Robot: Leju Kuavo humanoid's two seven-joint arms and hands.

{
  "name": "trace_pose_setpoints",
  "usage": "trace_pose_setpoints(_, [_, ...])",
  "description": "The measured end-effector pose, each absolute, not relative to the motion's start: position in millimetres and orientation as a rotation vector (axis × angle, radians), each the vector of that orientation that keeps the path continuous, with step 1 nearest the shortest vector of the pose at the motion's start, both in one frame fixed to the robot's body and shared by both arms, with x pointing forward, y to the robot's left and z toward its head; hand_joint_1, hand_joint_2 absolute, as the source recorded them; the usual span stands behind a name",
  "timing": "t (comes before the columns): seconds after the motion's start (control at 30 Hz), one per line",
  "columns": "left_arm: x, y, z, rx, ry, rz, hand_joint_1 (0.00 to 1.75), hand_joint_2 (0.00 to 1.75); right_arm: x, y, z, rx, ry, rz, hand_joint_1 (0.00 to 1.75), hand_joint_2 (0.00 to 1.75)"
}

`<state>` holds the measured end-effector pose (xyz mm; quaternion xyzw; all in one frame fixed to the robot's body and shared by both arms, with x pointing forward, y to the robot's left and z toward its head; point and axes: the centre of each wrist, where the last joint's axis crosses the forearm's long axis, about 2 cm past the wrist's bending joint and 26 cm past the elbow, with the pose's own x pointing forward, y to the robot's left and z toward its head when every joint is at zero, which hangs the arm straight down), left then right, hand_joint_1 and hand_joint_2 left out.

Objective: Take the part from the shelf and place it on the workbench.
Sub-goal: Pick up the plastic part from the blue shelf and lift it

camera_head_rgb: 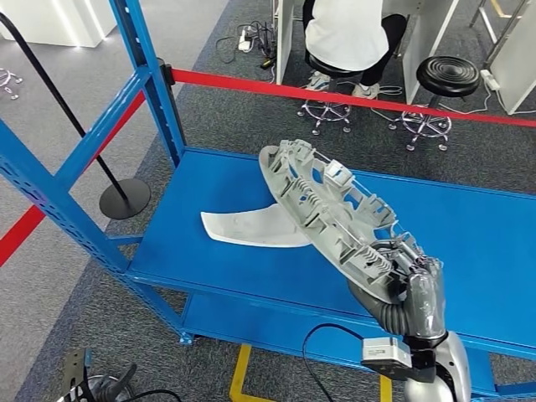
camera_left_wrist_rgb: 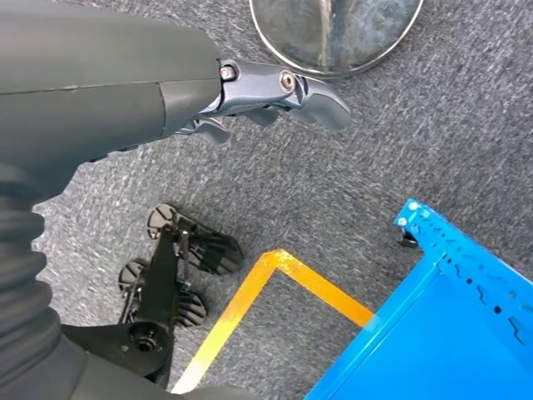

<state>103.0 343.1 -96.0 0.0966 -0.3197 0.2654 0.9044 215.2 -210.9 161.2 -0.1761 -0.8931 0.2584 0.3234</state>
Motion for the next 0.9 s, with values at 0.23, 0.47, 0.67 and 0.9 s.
trace_pose_setpoints(0.23, [102.2, 348.9, -95.7, 0.235, -0.646, 0.500, 0.00, 1.75, 215.5, -197.5, 160.9, -0.252, -2.336, 0.571, 1.75, 1.75])
trace_pose_setpoints(0.47, [102.6, 353.2, -95.2, 0.252, -0.621, 0.478, 0.00, 1.75, 215.6, -190.0, 163.5, -0.171, -2.352, 0.498, 1.75, 1.75])
trace_pose_setpoints(0.67, [100.9, 351.2, -96.0, 0.251, -0.598, 0.466, 0.00, 1.75, 213.9, -189.5, 161.9, -0.159, -2.349, 0.507, 1.75, 1.75])
trace_pose_setpoints(0.9, [99.7, 351.6, -96.4, 0.254, -0.579, 0.450, 0.00, 1.75, 211.6, -189.6, 159.4, -0.150, -2.343, 0.517, 1.75, 1.75])
